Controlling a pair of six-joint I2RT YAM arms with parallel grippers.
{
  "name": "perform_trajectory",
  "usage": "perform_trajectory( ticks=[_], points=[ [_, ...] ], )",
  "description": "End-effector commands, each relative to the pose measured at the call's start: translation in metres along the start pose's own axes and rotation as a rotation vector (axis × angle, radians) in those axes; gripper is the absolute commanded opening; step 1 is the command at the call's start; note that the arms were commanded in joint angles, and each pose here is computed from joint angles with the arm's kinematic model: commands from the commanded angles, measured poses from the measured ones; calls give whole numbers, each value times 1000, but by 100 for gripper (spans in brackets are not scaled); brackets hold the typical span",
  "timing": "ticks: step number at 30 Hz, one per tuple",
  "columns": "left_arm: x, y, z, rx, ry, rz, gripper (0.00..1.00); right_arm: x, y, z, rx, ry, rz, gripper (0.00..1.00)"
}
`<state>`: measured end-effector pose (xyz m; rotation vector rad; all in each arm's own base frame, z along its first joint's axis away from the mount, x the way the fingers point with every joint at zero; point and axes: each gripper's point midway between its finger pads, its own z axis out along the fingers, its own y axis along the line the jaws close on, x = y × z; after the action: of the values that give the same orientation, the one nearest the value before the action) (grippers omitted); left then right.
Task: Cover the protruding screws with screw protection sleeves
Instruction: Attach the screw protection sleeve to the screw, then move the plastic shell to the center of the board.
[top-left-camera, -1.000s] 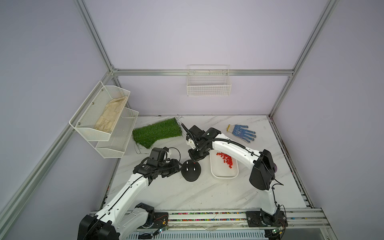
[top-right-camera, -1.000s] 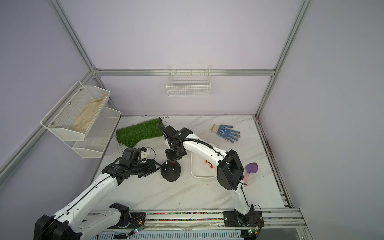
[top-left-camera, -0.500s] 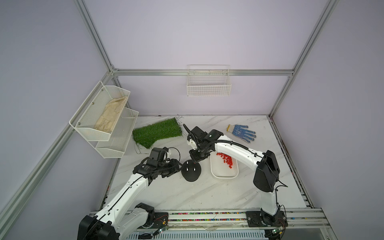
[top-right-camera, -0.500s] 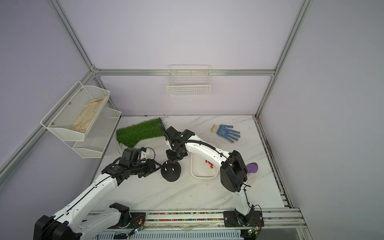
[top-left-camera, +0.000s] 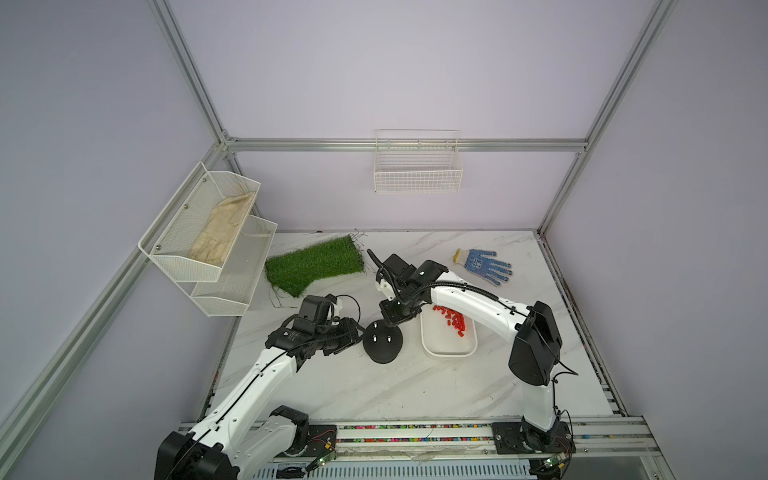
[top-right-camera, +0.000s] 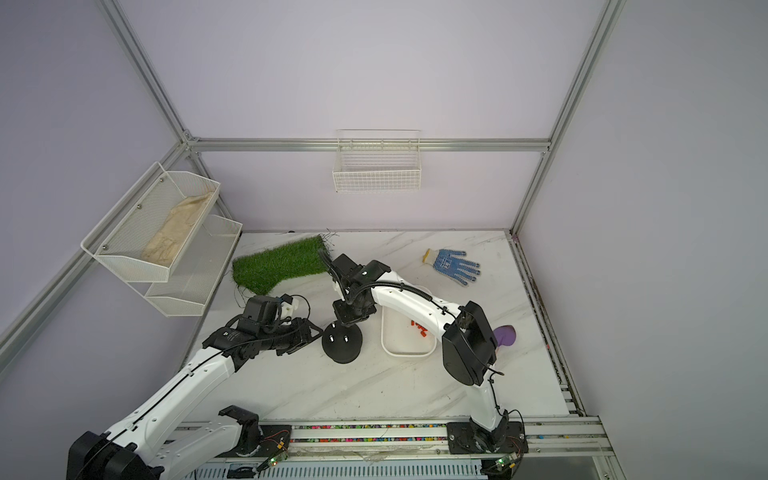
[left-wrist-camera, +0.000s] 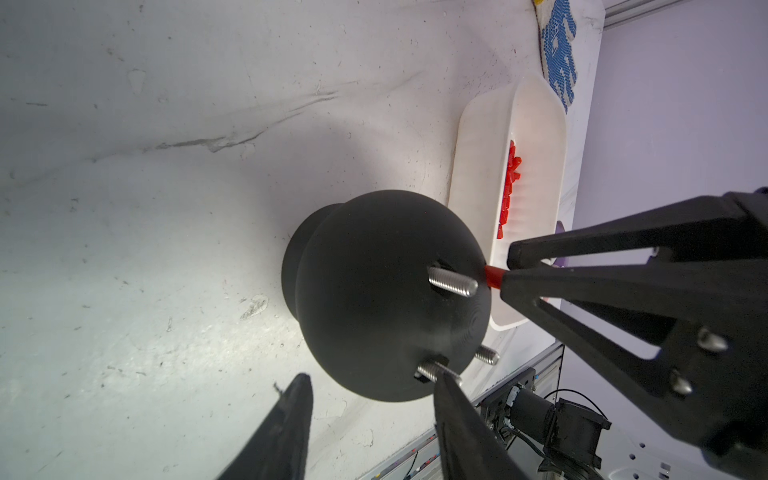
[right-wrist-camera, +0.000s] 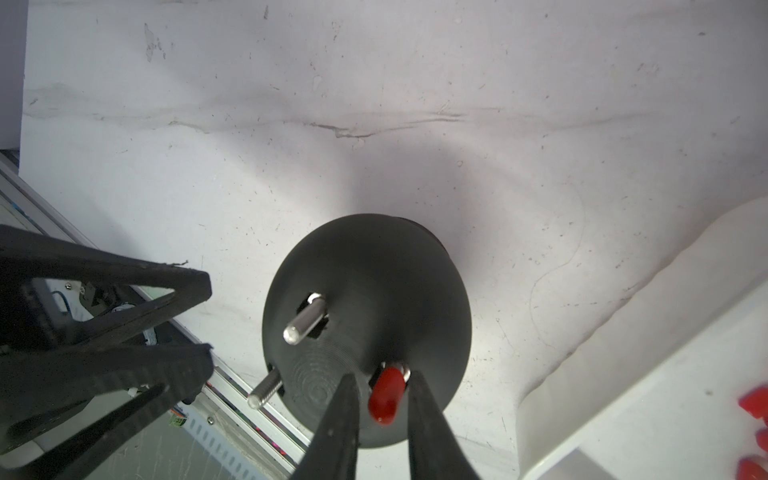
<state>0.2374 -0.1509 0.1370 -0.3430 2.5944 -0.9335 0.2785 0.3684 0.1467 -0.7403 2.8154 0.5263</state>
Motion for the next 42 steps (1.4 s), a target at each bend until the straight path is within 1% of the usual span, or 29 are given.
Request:
perform_trajectory(
  ticks=[1,8,13,20,24,26,30,36,42],
  points=[
    [-2,-6,-3,30,-17,7,49,-12,10,-23,-10,-69,-19,27],
    [2,-6,0,34,8,5,49,-23,14,-38,-22,-135,-14,30],
    [10,-7,3,33,40,15,48,-25,9,-52,-33,-182,9,26],
    [34,-7,16,15,122,25,43,-27,-21,-75,-50,-303,115,24],
    [46,-5,20,5,151,19,41,-23,-43,-85,-77,-372,204,24],
    [48,-3,20,-1,151,15,41,-19,-50,-87,-89,-393,227,24],
    [49,-4,21,-5,150,19,41,-9,-63,-86,-62,-414,255,25],
    [57,2,30,-21,177,21,39,-8,-78,-87,-62,-453,295,25],
    [52,1,41,-25,156,30,39,-6,-90,-82,-36,-466,315,25]
  ],
)
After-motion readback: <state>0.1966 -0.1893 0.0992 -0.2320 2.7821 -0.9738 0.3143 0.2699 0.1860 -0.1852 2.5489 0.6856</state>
